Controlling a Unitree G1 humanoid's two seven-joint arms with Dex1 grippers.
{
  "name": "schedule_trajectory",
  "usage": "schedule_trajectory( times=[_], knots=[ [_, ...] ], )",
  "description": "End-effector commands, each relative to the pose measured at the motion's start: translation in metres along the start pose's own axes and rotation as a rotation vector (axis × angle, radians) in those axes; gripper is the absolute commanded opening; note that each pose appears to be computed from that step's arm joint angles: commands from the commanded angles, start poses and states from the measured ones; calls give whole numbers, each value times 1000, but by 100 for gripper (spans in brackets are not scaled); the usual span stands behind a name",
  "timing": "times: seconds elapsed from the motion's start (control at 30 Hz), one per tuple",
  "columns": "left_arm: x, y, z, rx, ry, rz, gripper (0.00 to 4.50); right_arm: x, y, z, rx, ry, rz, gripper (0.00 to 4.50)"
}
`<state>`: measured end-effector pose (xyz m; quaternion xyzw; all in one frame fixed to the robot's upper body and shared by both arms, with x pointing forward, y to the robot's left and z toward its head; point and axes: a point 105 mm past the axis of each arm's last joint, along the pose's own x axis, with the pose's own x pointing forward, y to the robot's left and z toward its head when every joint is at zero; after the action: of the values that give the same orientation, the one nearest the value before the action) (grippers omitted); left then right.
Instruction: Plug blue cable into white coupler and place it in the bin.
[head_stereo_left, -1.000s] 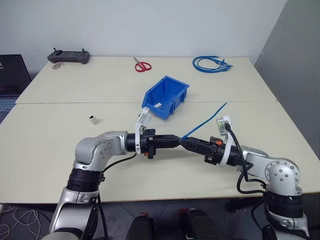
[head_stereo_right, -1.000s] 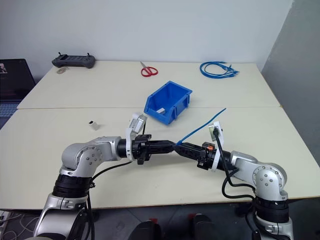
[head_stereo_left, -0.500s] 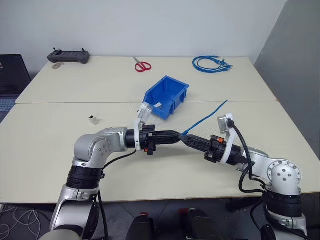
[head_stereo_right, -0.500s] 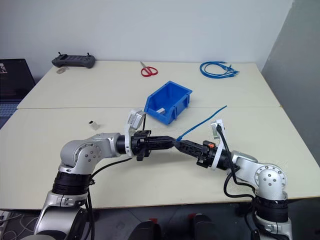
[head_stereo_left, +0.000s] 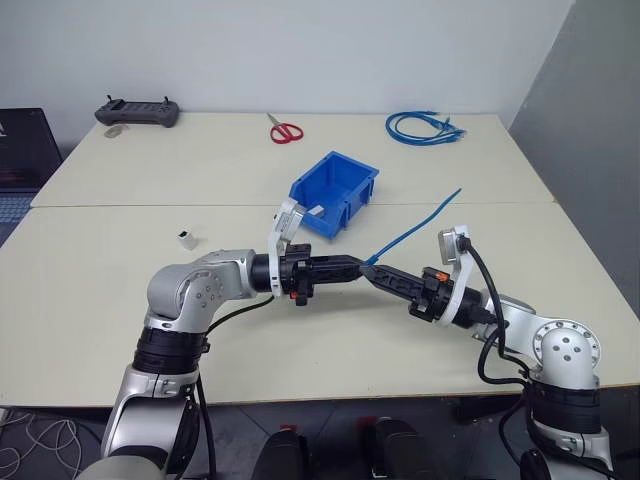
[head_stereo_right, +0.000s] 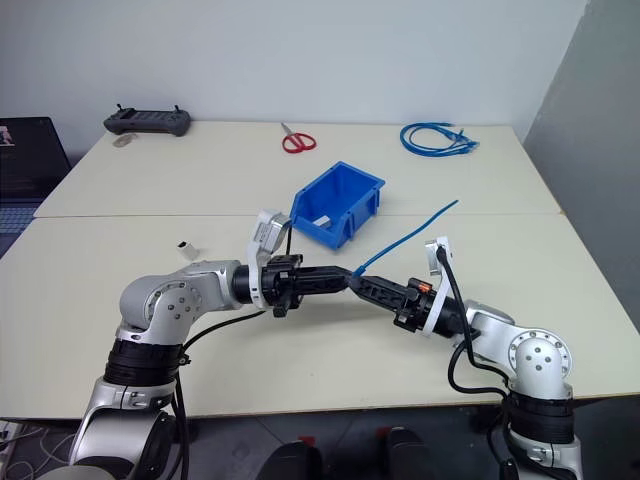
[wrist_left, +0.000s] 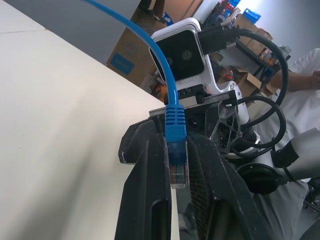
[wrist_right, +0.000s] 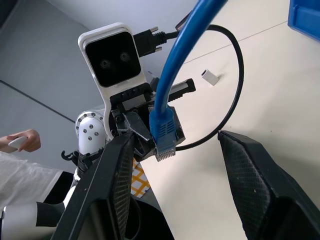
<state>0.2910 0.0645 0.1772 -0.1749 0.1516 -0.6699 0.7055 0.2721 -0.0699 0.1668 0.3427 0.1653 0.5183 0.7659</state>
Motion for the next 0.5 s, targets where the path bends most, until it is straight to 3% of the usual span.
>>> schedule_trajectory(
  times=[0.03,0.5],
  knots=[
    [1,-5,0,-48,-6,-27,21,-14,22,30,-70,-123,93,275],
    [-3,-7,-2,-113,-19,-29,21,-8,27,28,-85,-115,98,275]
  ],
)
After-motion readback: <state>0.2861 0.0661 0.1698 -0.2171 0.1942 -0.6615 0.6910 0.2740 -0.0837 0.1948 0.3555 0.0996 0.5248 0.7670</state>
